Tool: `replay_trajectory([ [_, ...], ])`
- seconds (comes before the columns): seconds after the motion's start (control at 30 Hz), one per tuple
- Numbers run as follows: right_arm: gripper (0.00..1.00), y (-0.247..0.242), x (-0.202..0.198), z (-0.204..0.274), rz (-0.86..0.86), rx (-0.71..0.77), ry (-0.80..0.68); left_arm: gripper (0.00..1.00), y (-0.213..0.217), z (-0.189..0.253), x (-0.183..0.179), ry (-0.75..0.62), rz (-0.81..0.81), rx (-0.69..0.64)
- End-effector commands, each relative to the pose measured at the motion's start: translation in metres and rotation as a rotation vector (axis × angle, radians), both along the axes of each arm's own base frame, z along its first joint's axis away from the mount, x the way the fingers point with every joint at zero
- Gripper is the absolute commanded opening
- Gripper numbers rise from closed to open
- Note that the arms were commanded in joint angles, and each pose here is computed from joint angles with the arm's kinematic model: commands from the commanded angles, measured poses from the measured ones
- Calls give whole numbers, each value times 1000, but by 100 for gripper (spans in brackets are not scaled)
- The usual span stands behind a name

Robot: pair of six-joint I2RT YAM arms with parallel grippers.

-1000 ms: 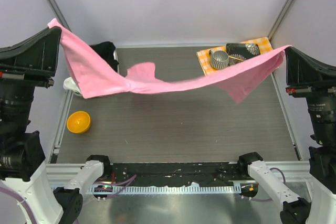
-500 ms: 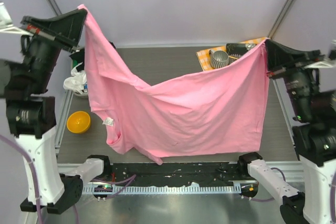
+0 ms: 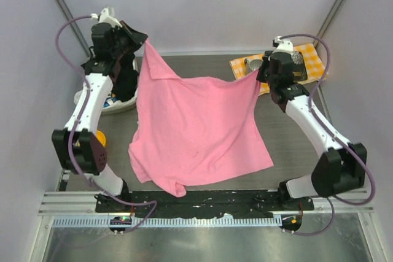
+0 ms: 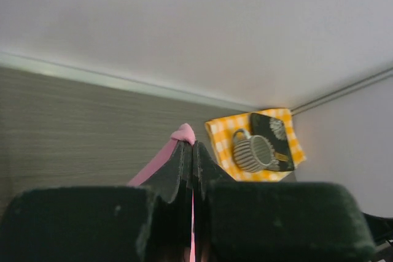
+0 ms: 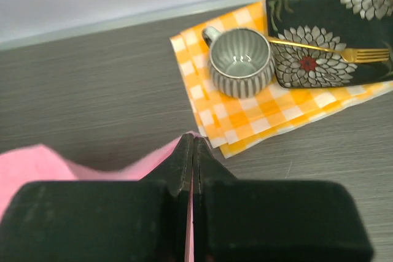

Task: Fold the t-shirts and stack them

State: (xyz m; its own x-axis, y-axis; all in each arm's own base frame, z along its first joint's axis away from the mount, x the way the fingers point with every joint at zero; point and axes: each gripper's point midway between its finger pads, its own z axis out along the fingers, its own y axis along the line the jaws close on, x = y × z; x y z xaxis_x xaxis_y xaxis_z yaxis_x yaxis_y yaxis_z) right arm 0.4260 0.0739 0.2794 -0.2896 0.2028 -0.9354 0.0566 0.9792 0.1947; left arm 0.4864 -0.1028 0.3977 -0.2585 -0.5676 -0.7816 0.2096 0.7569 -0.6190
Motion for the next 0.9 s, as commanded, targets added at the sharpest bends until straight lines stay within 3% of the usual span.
replay_trajectory([
  [0.0, 1, -16, 45, 1, -119, 12, -73, 0, 6, 8, 42, -107, 45, 29],
  [0.2, 1, -16, 104, -39, -142, -3, -17, 0, 5, -40, 115, -36, 62, 35],
  [0.23, 1, -15, 111, -44, -143, -2, -11, 0, 5, -26, 122, -70, 66, 31],
  [0.27, 1, -13, 121, -34, -143, 3, -31, 0, 4, -57, 137, -9, 65, 37],
  [0.33, 1, -9, 136, -57, -132, -4, 8, 0, 6, -47, 151, -31, 78, 32],
  [0.5, 1, -2, 167, -67, -124, 3, 12, 0, 15, -93, 189, 37, 136, 28],
  [0.53, 18, -1, 173, -77, -128, -1, 24, 0, 22, -89, 193, 27, 178, 25],
  [0.57, 35, -1, 179, -67, -136, 4, 0, 15, 24, -90, 196, 25, 190, 25],
  [0.6, 50, -1, 181, -68, -139, 2, 4, 36, 27, -91, 199, 23, 201, 28],
  [0.63, 76, -2, 183, -64, -150, 8, -3, 58, 28, -84, 202, 7, 210, 26],
  [0.67, 85, -5, 182, -54, -166, 9, -21, 99, 27, -85, 202, 19, 210, 26],
  [0.73, 94, -8, 177, -42, -185, 13, -42, 100, 28, -68, 197, 2, 212, 24],
  [0.83, 96, -10, 154, -8, -197, 19, -98, 100, 28, -68, 182, 45, 222, 20],
  [0.87, 96, -6, 145, -7, -192, 8, -91, 100, 29, -45, 167, 24, 240, 20],
])
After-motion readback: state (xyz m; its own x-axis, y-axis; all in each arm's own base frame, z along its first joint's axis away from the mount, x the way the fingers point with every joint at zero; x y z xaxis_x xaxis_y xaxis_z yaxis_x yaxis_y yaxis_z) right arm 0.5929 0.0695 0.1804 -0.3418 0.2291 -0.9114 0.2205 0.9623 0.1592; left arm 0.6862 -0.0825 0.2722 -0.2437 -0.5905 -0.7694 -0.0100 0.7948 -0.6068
